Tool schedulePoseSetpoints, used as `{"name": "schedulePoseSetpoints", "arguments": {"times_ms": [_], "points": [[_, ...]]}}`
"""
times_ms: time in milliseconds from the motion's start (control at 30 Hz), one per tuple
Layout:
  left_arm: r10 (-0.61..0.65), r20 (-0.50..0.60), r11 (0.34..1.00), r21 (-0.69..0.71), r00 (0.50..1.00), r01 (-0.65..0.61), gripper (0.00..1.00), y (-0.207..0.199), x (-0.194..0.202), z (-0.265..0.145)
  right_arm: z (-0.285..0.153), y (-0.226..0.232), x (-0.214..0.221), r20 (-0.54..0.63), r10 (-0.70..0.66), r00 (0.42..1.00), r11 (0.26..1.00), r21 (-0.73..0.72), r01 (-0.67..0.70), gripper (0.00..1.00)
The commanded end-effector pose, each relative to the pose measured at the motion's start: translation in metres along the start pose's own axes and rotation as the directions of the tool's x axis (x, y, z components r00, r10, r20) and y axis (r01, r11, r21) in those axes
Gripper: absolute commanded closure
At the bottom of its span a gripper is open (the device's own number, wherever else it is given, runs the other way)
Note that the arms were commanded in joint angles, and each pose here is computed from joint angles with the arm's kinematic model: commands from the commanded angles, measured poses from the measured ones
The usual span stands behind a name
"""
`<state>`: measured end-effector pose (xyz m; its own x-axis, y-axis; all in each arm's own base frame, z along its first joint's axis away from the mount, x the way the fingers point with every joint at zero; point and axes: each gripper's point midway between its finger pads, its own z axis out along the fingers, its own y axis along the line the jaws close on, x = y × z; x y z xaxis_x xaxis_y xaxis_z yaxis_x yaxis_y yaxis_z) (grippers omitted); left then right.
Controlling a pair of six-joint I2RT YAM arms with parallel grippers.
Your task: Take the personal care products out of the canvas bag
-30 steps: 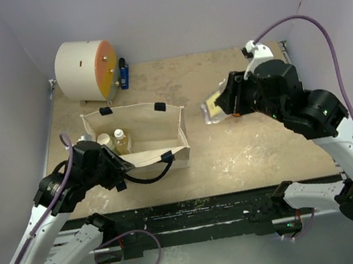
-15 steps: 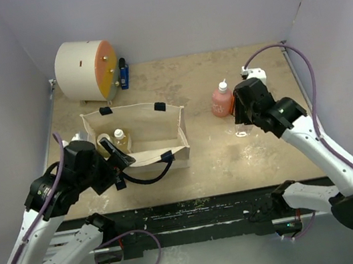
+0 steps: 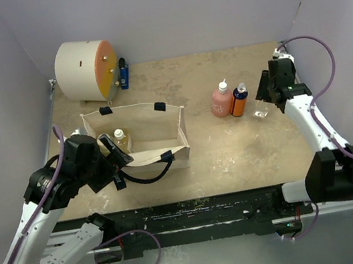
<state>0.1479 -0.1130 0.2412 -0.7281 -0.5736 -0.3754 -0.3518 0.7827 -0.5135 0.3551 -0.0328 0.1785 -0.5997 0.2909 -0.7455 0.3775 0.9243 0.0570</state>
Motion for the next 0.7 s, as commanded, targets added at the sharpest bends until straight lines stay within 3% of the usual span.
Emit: {"name": "schedulePoseSetpoints", "arguments": {"times_ms": [0, 367, 433, 667], "points": [[0.023, 0.03, 1.0, 0.008, 0.999, -0.024, 0.01, -0.007, -0.01, -0.007, 0.001, 0.039, -0.075, 0.247, -0.011, 0.969, 0.987, -0.155, 0.051, 1.0], [0.015, 0.024, 1.0, -0.017, 1.0, -0.014, 0.01, 0.001, -0.007, -0.01, 0.036, 0.049, -0.058, 0.194, -0.075, 0.978, 0.978, -0.178, 0.111, 0.98], [0.014, 0.022, 1.0, -0.014, 1.0, -0.014, 0.01, 0.001, -0.006, -0.009, 0.039, 0.051, -0.052, 0.176, -0.08, 0.981, 0.975, -0.189, 0.113, 0.91], [0.041, 0.017, 0.999, -0.008, 0.999, -0.041, 0.01, -0.003, -0.007, -0.006, 0.04, 0.051, -0.044, 0.162, -0.092, 0.982, 0.972, -0.201, 0.124, 0.52]]}}
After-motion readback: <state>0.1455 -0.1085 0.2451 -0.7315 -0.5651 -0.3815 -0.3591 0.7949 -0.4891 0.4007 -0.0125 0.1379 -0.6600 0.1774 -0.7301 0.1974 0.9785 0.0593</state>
